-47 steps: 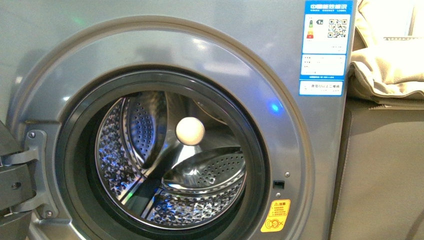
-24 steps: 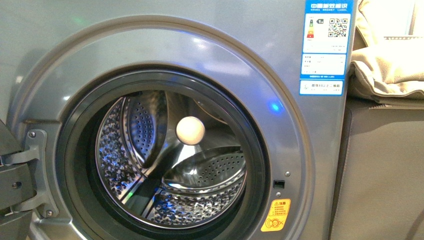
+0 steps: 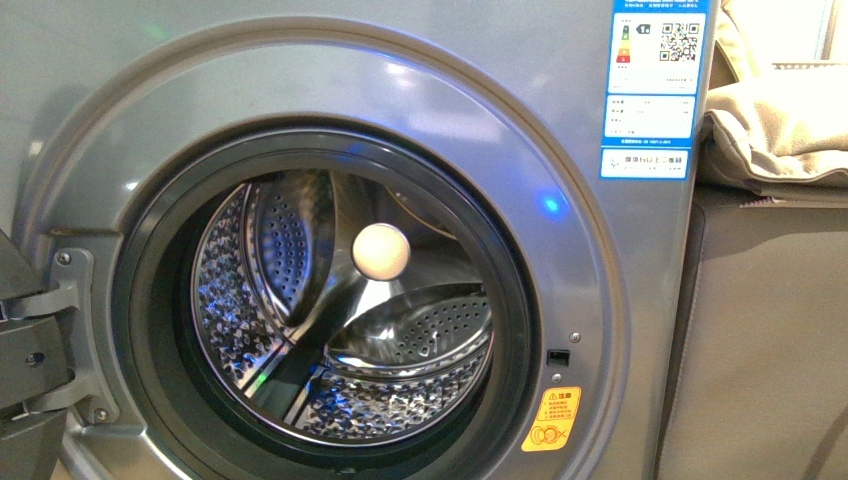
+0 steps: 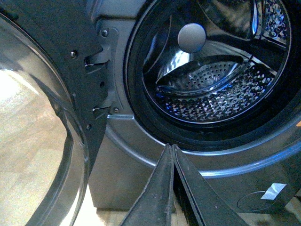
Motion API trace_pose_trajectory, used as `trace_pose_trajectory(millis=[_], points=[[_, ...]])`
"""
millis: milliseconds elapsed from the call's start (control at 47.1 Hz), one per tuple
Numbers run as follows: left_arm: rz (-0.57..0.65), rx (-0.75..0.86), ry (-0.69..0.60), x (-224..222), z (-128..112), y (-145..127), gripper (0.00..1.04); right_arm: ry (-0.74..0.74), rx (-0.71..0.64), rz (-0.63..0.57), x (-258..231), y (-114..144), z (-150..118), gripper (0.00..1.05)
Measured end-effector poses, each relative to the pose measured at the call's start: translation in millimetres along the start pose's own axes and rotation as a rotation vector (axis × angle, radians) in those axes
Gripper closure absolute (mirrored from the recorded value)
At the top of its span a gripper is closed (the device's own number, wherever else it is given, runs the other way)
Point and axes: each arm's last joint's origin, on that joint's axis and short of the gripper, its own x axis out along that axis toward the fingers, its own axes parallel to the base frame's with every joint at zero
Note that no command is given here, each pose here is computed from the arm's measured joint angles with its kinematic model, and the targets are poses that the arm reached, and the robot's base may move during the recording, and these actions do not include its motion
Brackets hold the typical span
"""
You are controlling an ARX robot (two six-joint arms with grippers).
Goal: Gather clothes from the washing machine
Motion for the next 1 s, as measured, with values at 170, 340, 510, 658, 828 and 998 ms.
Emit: trace_pose_trajectory(millis=[170, 340, 510, 658, 828, 998], points=[[0.0, 0.0, -0.002, -3, -4, 0, 1.01, 0.0, 0.0, 0.0, 0, 0, 0, 1.02], [0.001, 0.001, -0.001, -8, -12, 0, 1.01, 0.0, 0.0, 0.0, 0, 0, 0, 1.02], [0.0, 0.001, -0.012, -16, -13, 0, 1.01, 0.0, 0.0, 0.0, 0, 0, 0, 1.02], [0.0, 0.001, -0.006, -16, -14, 0, 1.01, 0.0, 0.0, 0.0, 0, 0, 0, 1.02], [0.0, 0.001, -0.006, -16, -14, 0, 1.01, 0.0, 0.0, 0.0, 0, 0, 0, 1.02], [0.0, 0.001, -0.006, -16, -14, 0, 0.93, 0.0, -0.001, 0.0, 0, 0, 0, 0.97]])
